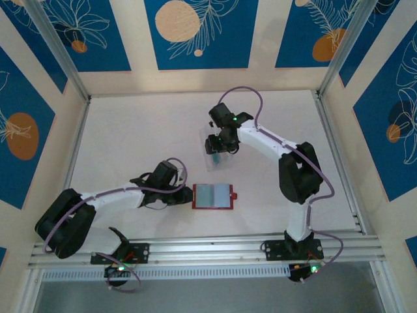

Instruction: Put the credit cards into the card holder

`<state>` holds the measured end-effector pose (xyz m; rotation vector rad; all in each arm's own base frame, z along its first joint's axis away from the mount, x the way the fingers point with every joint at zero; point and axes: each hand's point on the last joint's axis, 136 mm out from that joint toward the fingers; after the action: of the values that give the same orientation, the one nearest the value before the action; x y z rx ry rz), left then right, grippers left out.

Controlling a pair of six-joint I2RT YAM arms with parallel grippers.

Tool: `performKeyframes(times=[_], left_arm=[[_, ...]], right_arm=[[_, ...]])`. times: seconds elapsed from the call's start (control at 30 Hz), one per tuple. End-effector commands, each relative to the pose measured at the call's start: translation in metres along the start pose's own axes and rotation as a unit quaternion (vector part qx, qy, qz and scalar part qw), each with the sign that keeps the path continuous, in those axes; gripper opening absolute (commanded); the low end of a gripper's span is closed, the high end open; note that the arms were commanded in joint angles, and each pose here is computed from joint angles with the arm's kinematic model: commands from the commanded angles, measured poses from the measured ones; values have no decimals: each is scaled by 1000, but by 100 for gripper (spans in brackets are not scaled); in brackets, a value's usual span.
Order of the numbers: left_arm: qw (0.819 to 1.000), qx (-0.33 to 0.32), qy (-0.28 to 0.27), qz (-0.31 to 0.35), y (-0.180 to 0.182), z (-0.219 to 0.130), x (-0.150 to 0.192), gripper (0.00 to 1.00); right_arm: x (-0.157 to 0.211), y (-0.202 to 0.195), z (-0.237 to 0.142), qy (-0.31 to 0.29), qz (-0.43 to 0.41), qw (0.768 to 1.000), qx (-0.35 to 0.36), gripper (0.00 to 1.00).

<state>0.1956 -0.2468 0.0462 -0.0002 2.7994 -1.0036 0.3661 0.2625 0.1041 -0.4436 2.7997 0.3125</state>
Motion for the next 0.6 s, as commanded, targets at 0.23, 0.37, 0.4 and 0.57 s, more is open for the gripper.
performKeyframes(times=[0.23, 0.37, 0.4, 0.57], left_arm=[[1000, 8, 3, -1, -3, 0, -2, 22], [1000, 9, 3, 0, -3, 0, -3, 22], [1000, 8, 3, 0, -3, 0, -3, 22], [1000, 6, 4, 0, -1, 2, -2, 22]], right_arm=[[-3, -1, 14, 19, -38, 998, 38, 54], [-1, -1, 22, 32, -48, 997, 52, 53], [-2, -1, 23, 32, -49, 997, 57, 53], [-1, 9, 23, 35, -57, 997, 41, 50]])
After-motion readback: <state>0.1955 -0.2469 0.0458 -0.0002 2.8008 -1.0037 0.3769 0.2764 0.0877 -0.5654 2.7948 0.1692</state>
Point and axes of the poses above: each hand's point on the last joint's axis, 136 mm out from that joint toward the fingers, its own z axis out along the fingers, its own y axis along the line the jaws close on, x = y × z, and after that the axes turned 3 degrees about -z, right-handed
